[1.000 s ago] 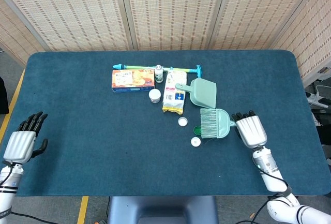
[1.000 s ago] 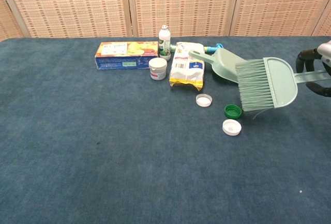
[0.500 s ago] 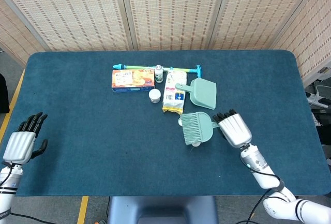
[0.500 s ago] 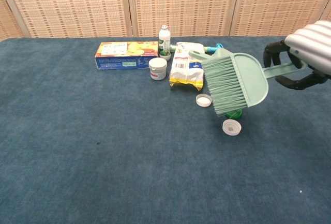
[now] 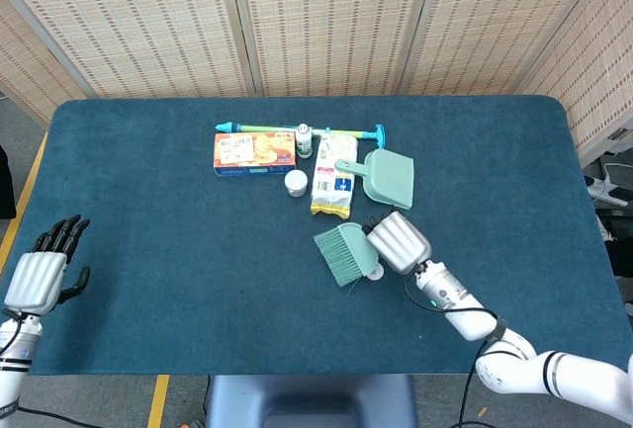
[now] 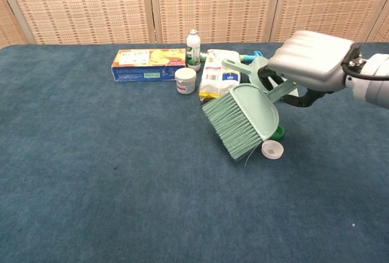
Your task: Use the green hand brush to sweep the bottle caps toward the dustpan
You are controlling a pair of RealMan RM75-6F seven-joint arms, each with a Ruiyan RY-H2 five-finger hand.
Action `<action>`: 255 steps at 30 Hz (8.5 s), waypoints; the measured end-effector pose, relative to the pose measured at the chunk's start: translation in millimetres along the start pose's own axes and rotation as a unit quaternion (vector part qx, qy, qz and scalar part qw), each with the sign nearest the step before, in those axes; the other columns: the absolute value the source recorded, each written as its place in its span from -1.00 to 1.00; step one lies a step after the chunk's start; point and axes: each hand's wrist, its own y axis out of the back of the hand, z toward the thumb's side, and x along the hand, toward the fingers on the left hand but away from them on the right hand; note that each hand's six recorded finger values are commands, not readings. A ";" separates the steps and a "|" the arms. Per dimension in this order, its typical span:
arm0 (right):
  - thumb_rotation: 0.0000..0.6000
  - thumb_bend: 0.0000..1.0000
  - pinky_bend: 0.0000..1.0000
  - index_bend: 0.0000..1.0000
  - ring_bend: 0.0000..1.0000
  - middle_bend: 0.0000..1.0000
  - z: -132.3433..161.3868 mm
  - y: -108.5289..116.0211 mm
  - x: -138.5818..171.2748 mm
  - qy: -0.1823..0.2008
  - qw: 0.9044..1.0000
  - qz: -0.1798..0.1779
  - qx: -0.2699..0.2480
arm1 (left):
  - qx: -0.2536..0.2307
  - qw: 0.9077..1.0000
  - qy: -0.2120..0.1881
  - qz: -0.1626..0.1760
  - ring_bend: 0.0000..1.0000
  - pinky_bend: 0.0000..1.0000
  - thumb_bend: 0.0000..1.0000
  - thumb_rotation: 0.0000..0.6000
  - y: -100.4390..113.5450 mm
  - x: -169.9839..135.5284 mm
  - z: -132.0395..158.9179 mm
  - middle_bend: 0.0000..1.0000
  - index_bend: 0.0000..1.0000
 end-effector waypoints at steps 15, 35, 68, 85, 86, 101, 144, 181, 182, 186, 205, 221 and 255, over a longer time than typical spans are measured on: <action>1.00 -0.19 0.01 1.00 0.22 0.77 10.3 54.6 1.1 0.042 0.991 0.054 0.115 | -0.002 1.000 -0.005 -0.005 -0.91 -0.66 -0.08 1.00 -0.9 2.1 4.5 -1.00 -1.00; 1.00 -0.19 0.02 1.00 0.22 0.77 16.4 32.6 12.7 0.045 0.965 0.123 0.225 | -0.002 1.000 -0.006 -0.007 -0.91 -0.66 -0.08 1.00 -1.8 1.9 4.5 -1.00 -1.00; 1.00 -0.19 0.02 1.00 0.22 0.77 -54.7 -28.4 29.2 -0.038 0.928 0.227 0.293 | 0.008 1.000 -0.006 -0.015 -0.91 -0.66 -0.08 1.00 -8.3 2.6 3.9 -1.00 -1.00; 1.00 -0.19 0.02 1.00 0.22 0.77 -124.9 -68.5 61.1 -0.106 0.899 0.291 0.309 | 0.027 0.999 -0.003 -0.028 -0.91 -0.66 -0.08 1.00 -21.0 5.6 7.3 -1.00 -1.00; 1.00 -0.19 0.02 1.00 0.22 0.77 -128.2 -70.6 63.2 -0.109 0.897 0.294 0.311 | 0.028 0.999 -0.002 -0.029 -0.91 -0.66 -0.08 1.00 -21.6 6.0 8.0 -1.00 -1.00; 1.00 -0.20 0.03 1.00 0.22 0.77 -149.3 -21.9 66.9 -0.157 0.938 0.204 0.232 | 0.027 0.999 0.002 -0.030 -0.90 -0.66 -0.08 1.00 -21.8 6.4 10.8 -1.00 -1.00; 1.00 -0.20 0.03 1.00 0.22 0.77 6.5 22.0 -64.5 -0.051 0.963 0.174 0.200 | 0.008 1.000 0.010 -0.021 -0.91 -0.65 -0.08 1.00 -11.7 7.0 -1.8 -1.00 -1.00; 1.00 -0.20 0.03 1.00 0.22 0.77 -48.6 27.4 -24.4 -0.097 0.961 0.204 0.160 | 0.007 1.000 0.010 -0.022 -0.91 -0.65 -0.08 1.00 -10.5 10.2 -0.4 -1.00 -1.00; 1.00 -0.20 0.03 1.00 0.22 0.77 -48.0 30.8 -24.1 -0.094 0.963 0.200 0.155 | 0.007 1.000 0.009 -0.023 -0.90 -0.65 -0.08 1.00 -10.7 10.6 -0.3 -1.00 -1.00; 1.00 -0.20 0.03 1.00 0.22 0.77 -41.1 47.2 -29.6 -0.081 0.969 0.181 0.147 | 0.008 1.000 0.009 -0.023 -0.91 -0.65 -0.08 1.00 -12.1 8.2 0.2 -1.00 -1.00; 1.00 -0.20 0.03 1.00 0.22 0.77 10.6 75.1 -61.4 -0.035 0.983 0.150 0.096 | -0.001 1.000 0.004 -0.017 -0.90 -0.65 -0.07 1.00 -6.1 4.5 -0.7 -1.00 -1.00; 1.00 -0.20 0.03 1.00 0.22 0.77 23.2 43.8 -82.8 -0.006 0.976 0.090 0.200 | 0.000 1.000 0.006 -0.021 -0.91 -0.65 -0.07 1.00 -8.2 6.3 -1.4 -1.00 -1.00; 1.00 -0.20 0.04 1.00 0.22 0.77 -15.2 49.7 -57.2 -0.038 0.979 0.071 0.187 | 0.006 1.000 0.003 -0.024 -0.90 -0.65 -0.07 1.00 -11.1 6.3 2.6 -1.00 -1.00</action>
